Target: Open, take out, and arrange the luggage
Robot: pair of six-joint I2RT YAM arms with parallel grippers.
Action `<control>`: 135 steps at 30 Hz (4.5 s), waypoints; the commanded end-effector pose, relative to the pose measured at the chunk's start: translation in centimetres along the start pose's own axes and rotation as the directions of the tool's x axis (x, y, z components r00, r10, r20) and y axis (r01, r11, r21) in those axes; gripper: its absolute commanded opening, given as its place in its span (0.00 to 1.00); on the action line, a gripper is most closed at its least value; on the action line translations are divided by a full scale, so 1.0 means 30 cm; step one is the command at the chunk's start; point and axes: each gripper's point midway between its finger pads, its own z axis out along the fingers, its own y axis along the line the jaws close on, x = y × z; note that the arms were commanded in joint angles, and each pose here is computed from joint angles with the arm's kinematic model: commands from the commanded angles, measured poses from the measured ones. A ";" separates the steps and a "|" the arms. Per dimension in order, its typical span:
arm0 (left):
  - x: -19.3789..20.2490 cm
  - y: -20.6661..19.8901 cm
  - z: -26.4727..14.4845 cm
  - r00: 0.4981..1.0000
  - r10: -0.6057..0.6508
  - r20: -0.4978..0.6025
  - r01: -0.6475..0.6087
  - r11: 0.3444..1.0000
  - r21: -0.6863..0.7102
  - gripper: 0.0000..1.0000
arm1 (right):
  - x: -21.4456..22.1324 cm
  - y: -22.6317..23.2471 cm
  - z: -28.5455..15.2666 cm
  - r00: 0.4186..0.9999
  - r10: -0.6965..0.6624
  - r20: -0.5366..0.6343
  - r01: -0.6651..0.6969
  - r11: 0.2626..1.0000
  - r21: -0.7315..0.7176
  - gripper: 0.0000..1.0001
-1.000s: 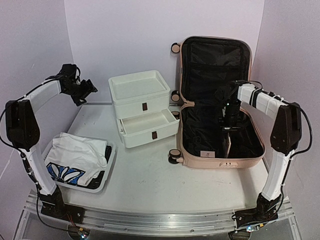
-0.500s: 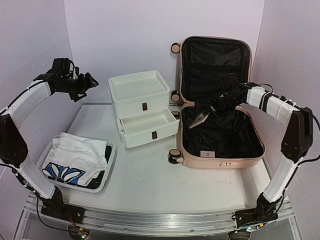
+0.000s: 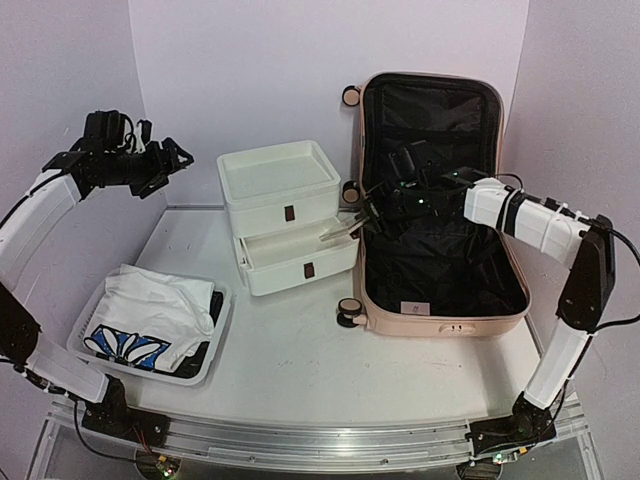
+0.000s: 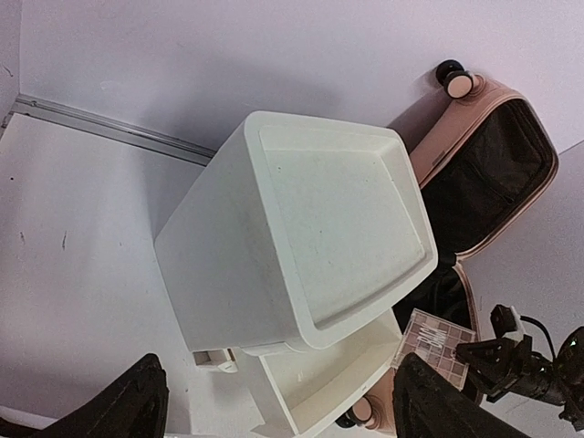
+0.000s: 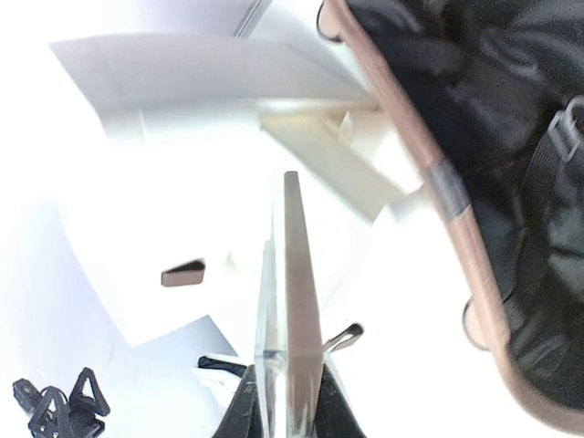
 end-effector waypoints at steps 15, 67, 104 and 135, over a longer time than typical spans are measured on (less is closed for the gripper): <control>-0.034 -0.157 -0.186 0.976 0.161 0.144 -0.171 0.983 0.063 0.86 | 0.112 0.177 0.172 0.957 0.230 0.178 -0.230 0.973 -0.022 0.00; -0.004 -0.107 -0.193 0.932 0.324 0.163 -0.320 0.946 -0.047 1.00 | -0.009 0.143 -0.094 0.727 -0.641 0.246 0.609 0.767 0.200 0.92; -0.069 0.332 0.277 0.981 -0.193 0.027 0.191 0.926 -0.325 0.92 | -0.138 -0.800 -0.027 0.731 -0.099 -0.676 0.333 0.915 0.227 0.80; -0.063 0.346 0.305 0.986 -0.159 -0.045 0.132 0.922 -0.364 0.91 | -0.114 -0.726 0.154 0.744 -0.347 -0.571 0.399 0.916 -0.037 0.40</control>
